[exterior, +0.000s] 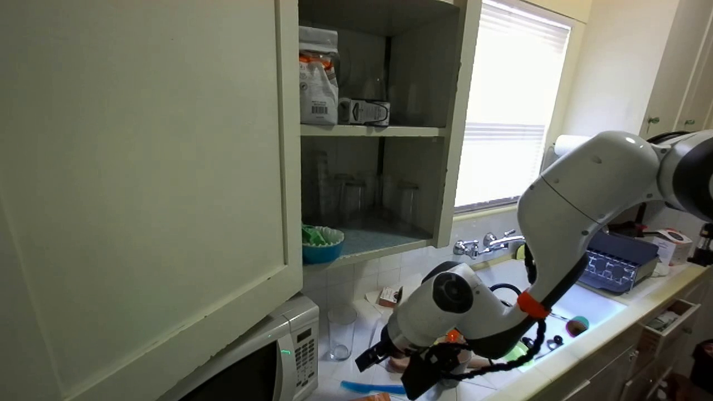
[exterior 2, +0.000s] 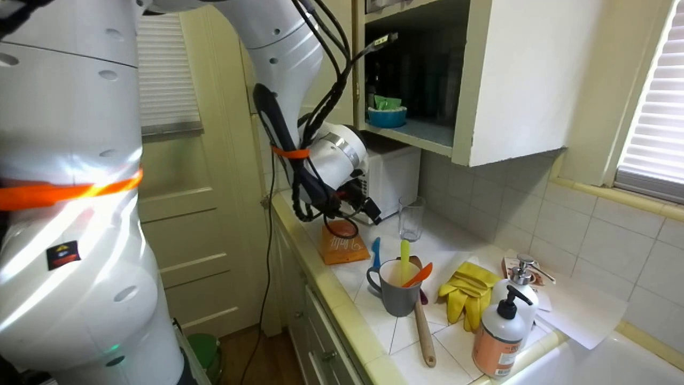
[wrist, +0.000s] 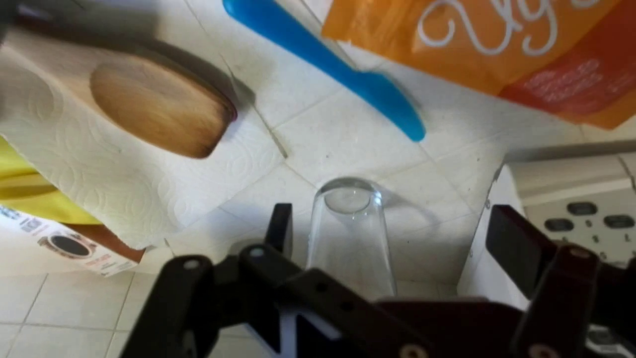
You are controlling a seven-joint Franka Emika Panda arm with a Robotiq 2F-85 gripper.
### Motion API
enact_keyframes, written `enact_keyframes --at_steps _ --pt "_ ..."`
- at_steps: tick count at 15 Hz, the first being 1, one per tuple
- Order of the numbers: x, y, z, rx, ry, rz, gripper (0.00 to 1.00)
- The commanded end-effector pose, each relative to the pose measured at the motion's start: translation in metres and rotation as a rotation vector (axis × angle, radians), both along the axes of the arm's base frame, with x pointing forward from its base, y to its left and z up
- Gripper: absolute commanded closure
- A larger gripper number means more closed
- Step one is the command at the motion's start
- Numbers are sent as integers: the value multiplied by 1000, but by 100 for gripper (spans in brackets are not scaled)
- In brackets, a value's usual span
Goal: Remove one cup from the cabinet
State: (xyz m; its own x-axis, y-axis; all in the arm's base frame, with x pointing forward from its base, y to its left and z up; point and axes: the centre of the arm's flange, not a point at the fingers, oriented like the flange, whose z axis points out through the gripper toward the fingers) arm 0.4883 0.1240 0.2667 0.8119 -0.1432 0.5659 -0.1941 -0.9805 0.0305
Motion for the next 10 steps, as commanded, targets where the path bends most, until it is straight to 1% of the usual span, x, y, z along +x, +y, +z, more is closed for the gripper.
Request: enact_keyframes --at_steps 1,3,5,6,7,8,10 --pt "-42 -19 52 -2 177 73 0" --pt "-59 -22 54 -21 260 95 0" --pt "-72 -21 42 -55 341 104 0" --pt "-76 -20 36 -57 365 110 0" --pt "-83 -11 -44 -27 288 93 0" --pt "-85 -9 -46 -30 299 101 0" --pt "-83 -9 -44 -30 293 99 0"
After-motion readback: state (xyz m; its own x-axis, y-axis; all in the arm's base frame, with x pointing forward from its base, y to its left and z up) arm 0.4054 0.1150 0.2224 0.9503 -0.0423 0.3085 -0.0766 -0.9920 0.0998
